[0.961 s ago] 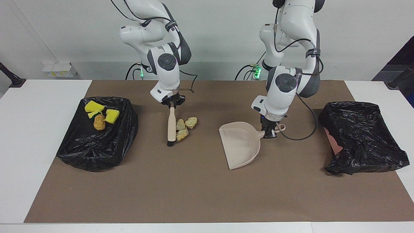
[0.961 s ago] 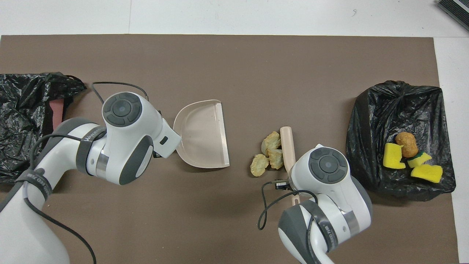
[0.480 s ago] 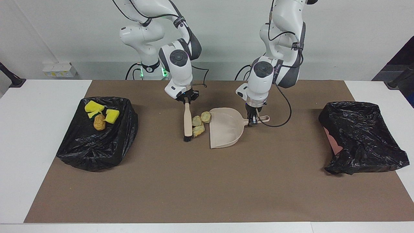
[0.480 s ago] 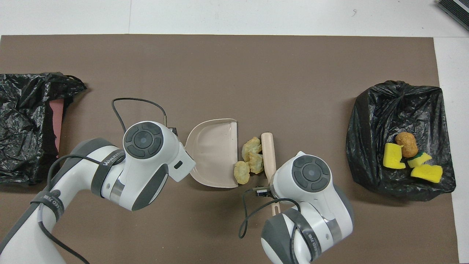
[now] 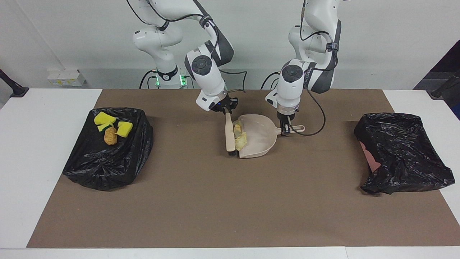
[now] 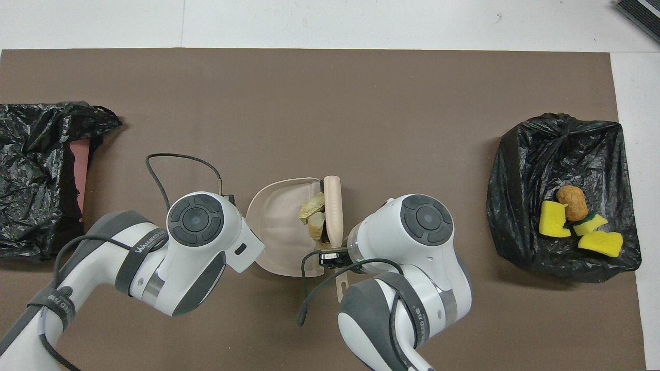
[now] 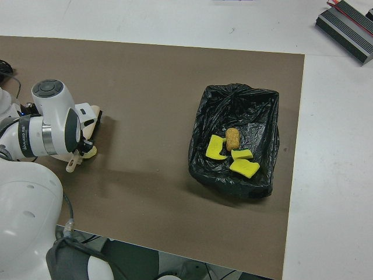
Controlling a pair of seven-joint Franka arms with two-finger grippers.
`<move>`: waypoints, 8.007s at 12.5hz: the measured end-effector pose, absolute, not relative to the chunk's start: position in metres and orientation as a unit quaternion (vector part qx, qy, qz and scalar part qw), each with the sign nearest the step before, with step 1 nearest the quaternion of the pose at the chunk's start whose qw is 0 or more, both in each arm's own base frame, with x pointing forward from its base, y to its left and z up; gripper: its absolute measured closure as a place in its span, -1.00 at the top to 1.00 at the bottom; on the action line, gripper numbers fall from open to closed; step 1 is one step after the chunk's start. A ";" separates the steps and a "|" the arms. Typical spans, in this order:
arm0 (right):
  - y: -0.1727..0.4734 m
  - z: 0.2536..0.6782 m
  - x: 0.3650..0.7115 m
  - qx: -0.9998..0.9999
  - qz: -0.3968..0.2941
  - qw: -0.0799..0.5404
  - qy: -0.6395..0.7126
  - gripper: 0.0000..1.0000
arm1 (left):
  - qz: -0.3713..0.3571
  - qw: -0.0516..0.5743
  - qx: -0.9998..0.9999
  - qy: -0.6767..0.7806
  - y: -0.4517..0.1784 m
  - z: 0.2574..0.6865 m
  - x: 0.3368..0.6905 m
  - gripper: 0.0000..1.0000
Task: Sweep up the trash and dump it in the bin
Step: 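Sweep the bread chunks into the dustpan with the right gripper's brush, then carry the loaded dustpan with the left gripper over the black bin, then tip the dustpan into the bin while the right gripper drops the brush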
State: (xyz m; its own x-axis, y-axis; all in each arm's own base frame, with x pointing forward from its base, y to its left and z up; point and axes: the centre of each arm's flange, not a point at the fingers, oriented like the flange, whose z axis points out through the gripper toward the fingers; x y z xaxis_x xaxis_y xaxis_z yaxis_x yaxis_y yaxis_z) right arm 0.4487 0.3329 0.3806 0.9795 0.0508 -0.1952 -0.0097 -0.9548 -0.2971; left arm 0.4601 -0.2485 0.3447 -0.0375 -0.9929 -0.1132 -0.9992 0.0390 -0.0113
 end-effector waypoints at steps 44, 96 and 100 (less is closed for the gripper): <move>0.419 0.353 0.261 -0.993 0.114 0.023 0.014 -0.49 | 0.045 0.136 -0.697 0.703 -0.220 0.383 0.498 -0.36; 0.008 0.646 0.530 -0.998 -0.001 0.002 0.059 1.00 | 0.335 0.435 -0.615 0.567 0.180 0.559 0.605 -0.36; 0.008 0.646 0.530 -0.998 -0.001 0.002 0.059 1.00 | 0.257 0.377 -0.678 0.577 0.163 0.551 0.617 -0.36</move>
State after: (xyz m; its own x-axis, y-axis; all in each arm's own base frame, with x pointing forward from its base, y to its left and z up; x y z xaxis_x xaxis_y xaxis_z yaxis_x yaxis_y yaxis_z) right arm 0.5297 0.0083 0.6459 0.9931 -0.1173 0.0019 -0.1173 -0.9931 -0.0045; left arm 0.6169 0.1629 0.5505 0.2027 -0.5879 -0.7831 -0.9754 -0.0508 -0.2144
